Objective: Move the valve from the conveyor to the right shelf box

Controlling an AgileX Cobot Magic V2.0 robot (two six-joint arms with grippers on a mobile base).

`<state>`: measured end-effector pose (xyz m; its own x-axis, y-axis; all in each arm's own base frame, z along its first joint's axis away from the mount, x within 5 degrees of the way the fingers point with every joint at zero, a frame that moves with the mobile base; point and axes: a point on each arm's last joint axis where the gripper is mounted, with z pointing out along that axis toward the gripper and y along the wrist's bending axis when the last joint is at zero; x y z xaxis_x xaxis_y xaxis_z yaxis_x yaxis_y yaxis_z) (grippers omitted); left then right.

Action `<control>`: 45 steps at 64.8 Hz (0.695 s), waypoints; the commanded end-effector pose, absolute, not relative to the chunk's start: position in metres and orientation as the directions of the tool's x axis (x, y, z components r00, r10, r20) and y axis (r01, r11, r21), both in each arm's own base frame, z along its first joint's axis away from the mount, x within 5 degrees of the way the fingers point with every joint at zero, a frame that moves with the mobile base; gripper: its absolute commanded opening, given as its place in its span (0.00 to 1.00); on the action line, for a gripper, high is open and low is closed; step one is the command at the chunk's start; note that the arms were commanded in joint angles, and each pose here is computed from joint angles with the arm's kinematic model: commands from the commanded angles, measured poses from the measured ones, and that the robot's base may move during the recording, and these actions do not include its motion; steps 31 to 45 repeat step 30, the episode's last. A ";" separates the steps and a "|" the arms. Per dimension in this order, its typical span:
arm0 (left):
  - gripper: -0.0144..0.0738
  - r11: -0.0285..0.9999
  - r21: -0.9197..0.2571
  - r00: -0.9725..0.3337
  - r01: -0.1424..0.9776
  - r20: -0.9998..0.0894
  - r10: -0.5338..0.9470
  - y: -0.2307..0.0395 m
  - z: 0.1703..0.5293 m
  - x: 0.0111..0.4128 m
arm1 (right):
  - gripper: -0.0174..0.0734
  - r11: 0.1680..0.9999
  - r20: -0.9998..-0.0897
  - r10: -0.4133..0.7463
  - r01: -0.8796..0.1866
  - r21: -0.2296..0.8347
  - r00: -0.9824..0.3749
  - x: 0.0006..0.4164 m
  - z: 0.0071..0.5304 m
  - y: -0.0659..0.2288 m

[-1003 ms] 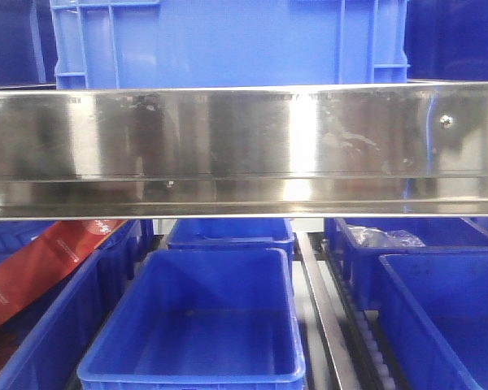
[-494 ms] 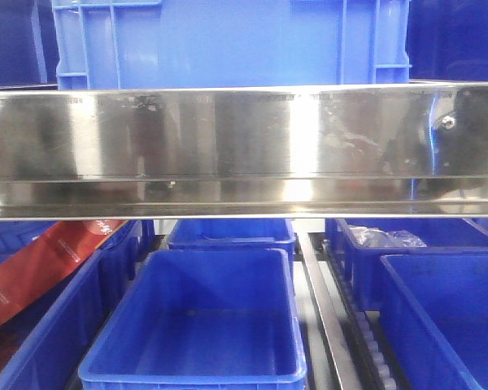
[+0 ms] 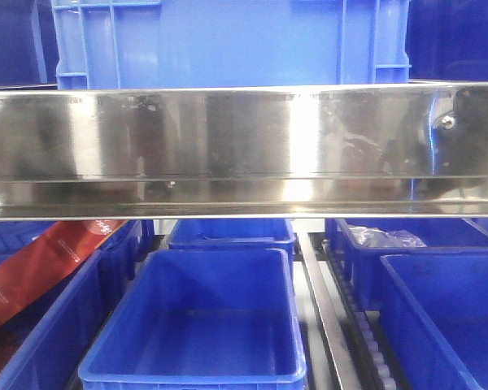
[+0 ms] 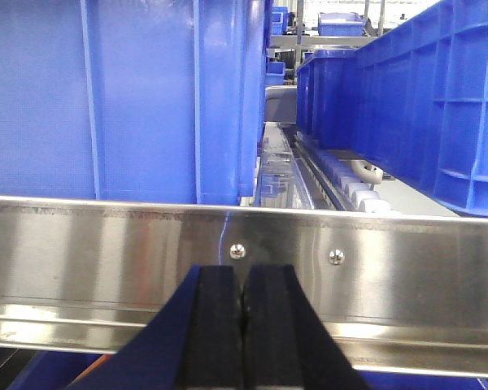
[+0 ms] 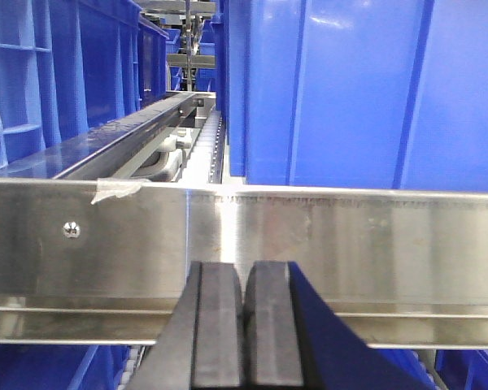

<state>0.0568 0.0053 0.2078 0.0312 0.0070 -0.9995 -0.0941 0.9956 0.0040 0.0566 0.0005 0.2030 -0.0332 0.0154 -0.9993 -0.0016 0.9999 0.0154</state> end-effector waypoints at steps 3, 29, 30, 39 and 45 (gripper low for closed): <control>0.04 0.996 0.000 0.057 -0.093 -0.998 0.005 0.005 0.210 0.056 | 0.01 1.000 -1.000 0.008 0.007 0.008 -0.009 0.056 0.204 0.000; 0.04 0.996 0.000 0.057 -0.093 -0.998 0.005 0.005 0.210 0.056 | 0.01 1.000 -1.000 0.008 0.007 0.008 -0.009 0.056 0.204 0.000; 0.04 0.996 0.000 0.057 -0.093 -0.998 0.005 0.005 0.210 0.056 | 0.01 1.000 -1.000 0.008 0.007 0.008 -0.009 0.056 0.204 0.000; 0.04 0.996 0.000 0.057 -0.093 -0.998 0.005 0.005 0.210 0.056 | 0.01 1.000 -1.000 0.008 0.007 0.008 -0.009 0.056 0.204 0.000; 0.04 0.996 0.000 0.057 -0.093 -0.998 0.005 0.005 0.210 0.056 | 0.01 1.000 -1.000 0.008 0.007 0.008 -0.009 0.056 0.204 0.000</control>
